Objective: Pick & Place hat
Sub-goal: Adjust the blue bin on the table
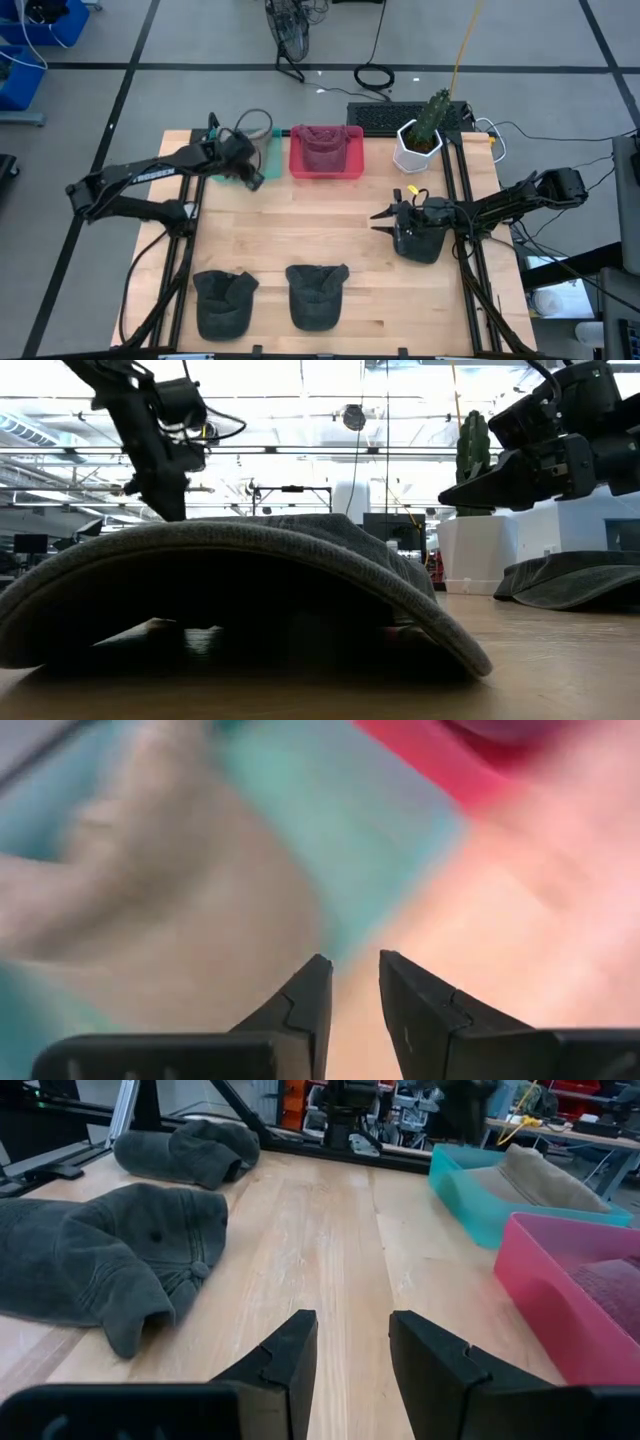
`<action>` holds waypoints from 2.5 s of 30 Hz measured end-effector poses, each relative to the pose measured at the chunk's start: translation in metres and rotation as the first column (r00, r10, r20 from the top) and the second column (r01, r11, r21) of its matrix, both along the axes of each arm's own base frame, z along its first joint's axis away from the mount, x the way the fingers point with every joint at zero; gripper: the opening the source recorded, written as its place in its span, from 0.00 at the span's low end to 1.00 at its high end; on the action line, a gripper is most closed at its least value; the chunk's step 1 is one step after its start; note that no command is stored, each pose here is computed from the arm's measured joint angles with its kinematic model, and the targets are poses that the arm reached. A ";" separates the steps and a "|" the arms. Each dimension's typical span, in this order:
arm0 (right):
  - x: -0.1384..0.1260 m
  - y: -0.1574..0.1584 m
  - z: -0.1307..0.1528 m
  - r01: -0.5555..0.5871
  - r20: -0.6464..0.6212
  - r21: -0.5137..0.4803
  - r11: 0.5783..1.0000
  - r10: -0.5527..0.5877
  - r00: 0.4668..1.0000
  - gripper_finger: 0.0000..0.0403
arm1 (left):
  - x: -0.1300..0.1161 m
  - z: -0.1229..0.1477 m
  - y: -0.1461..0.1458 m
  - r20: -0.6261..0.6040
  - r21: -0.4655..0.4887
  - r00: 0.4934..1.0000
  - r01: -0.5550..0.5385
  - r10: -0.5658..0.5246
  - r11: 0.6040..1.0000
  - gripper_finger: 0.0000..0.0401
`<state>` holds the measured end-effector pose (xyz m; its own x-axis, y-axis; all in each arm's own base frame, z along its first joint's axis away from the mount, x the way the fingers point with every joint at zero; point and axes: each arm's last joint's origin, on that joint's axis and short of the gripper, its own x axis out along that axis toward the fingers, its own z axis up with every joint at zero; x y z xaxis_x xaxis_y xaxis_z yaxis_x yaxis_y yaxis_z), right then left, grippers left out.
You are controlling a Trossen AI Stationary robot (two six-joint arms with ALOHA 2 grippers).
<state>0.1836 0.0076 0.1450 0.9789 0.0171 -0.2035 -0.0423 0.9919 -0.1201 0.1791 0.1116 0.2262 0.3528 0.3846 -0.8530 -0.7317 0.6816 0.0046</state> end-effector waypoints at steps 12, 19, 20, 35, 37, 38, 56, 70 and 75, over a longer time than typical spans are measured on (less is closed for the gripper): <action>0.001 0.001 0.005 -0.006 0.053 0.004 1.000 0.005 0.999 0.28 | 0.013 -0.019 -0.059 -0.101 -0.120 0.913 0.383 -0.395 0.916 0.23; 0.001 0.001 0.005 -0.006 0.054 0.004 1.000 0.006 0.999 0.28 | 0.010 -0.047 -0.053 -0.304 -0.047 0.911 0.279 -0.279 0.959 0.23; 0.001 0.001 0.005 -0.006 0.057 0.004 1.000 0.006 0.998 0.28 | 0.008 -0.050 -0.050 -0.326 -0.030 0.914 0.245 -0.242 0.969 0.23; 0.001 0.001 0.005 -0.005 0.058 0.004 1.000 0.005 0.998 0.28 | -0.028 -0.080 -0.016 -0.473 0.109 0.871 -0.090 0.132 0.990 0.23; 0.001 0.001 0.005 -0.005 0.058 0.004 1.000 0.005 0.998 0.28 | -0.030 -0.082 -0.011 -0.465 0.117 0.871 -0.117 0.158 0.986 0.23; 0.001 0.001 0.005 -0.005 0.058 0.004 1.000 0.005 0.998 0.28 | -0.032 -0.082 -0.009 -0.461 0.122 0.870 -0.132 0.174 0.984 0.23; 0.001 0.001 0.005 -0.005 0.051 0.004 1.000 0.005 0.999 0.28 | -0.040 -0.084 0.003 -0.406 0.083 0.870 -0.269 0.279 0.959 0.23; 0.001 0.001 0.005 -0.005 0.051 0.003 1.000 0.005 0.999 0.28 | -0.032 -0.075 -0.018 -0.308 -0.018 0.921 -0.255 0.237 0.967 0.23; 0.001 0.000 0.005 -0.004 0.051 0.003 1.000 0.004 0.999 0.28 | -0.017 -0.069 -0.025 -0.170 0.014 0.965 -0.198 0.198 0.980 0.23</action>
